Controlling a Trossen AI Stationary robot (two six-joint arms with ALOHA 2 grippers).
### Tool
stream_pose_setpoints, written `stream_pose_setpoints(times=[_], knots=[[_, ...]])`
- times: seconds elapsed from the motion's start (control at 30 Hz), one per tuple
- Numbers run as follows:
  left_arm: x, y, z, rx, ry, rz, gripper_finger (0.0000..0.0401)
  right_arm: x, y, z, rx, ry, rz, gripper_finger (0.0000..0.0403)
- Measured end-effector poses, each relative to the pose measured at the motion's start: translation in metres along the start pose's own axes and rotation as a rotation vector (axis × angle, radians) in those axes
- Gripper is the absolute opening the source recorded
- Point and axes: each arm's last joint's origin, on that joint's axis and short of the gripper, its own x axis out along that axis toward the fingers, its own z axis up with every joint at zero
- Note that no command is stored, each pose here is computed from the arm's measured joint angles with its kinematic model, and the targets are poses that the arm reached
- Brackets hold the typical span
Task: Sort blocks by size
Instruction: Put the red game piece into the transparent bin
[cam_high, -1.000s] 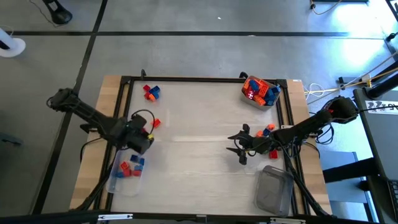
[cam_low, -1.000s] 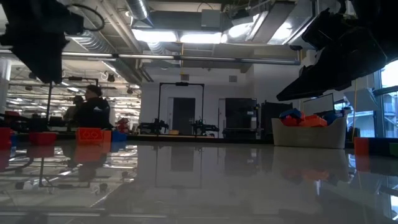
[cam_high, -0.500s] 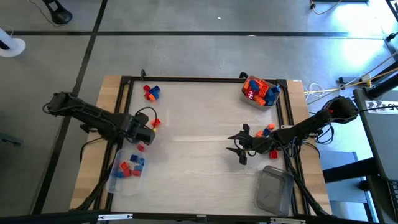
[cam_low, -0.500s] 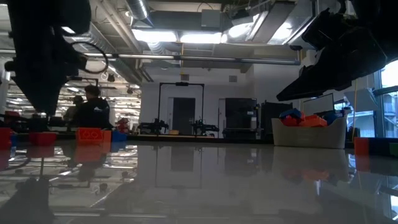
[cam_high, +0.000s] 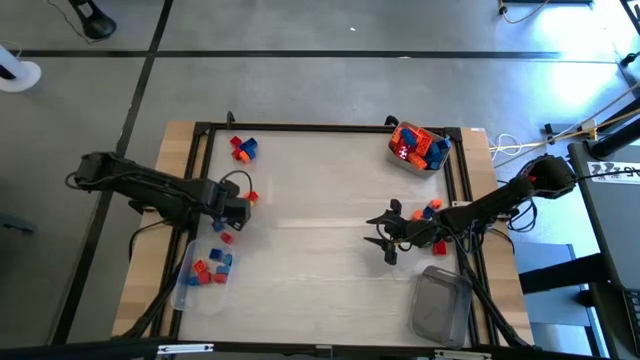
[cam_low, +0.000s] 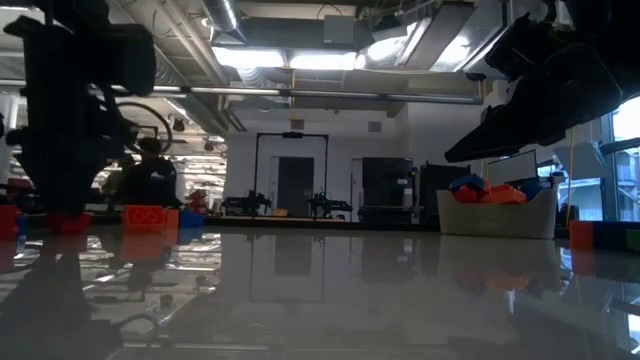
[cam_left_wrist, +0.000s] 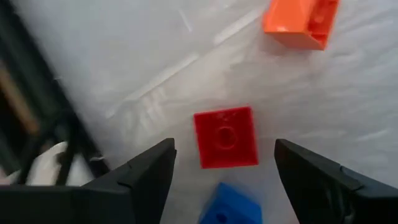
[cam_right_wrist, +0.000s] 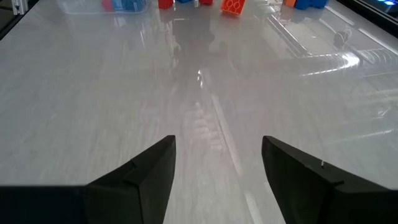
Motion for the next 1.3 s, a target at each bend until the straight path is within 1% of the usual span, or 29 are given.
stream_pose_setpoints(times=[0.07,0.27,0.47,0.57,0.83,0.93,1.03,1.13,1.3], knots=[[0.004,-0.001,0.000,0.002,-0.005,-0.018,0.0263,0.000,0.000,0.000,0.000,0.000,0.000,0.0237],[0.014,0.002,0.000,0.002,-0.003,-0.028,0.0263,0.000,0.000,0.000,0.000,-0.001,0.000,0.0237],[0.023,0.002,0.000,0.011,0.008,-0.074,0.0261,0.000,0.000,0.000,-0.001,0.000,0.000,0.0237],[0.024,0.002,0.000,0.017,0.009,-0.081,0.0244,0.000,0.000,0.000,-0.001,0.000,-0.001,0.0237],[0.024,0.001,0.000,0.045,0.011,-0.096,0.0155,0.000,0.000,0.000,-0.001,0.000,-0.002,0.0237],[0.024,0.001,0.000,0.057,0.010,-0.095,0.0132,0.000,0.000,0.000,-0.001,0.000,-0.002,0.0237],[0.022,-0.001,0.000,0.062,0.005,-0.097,0.0125,0.000,0.000,0.000,-0.001,0.000,-0.002,0.0237],[0.017,-0.004,0.000,0.082,-0.004,-0.103,0.0130,0.000,0.000,0.000,-0.001,0.000,-0.002,0.0237],[-0.001,-0.016,0.005,0.106,-0.040,-0.168,0.0131,0.000,0.000,0.000,-0.001,0.000,-0.003,0.0237]])
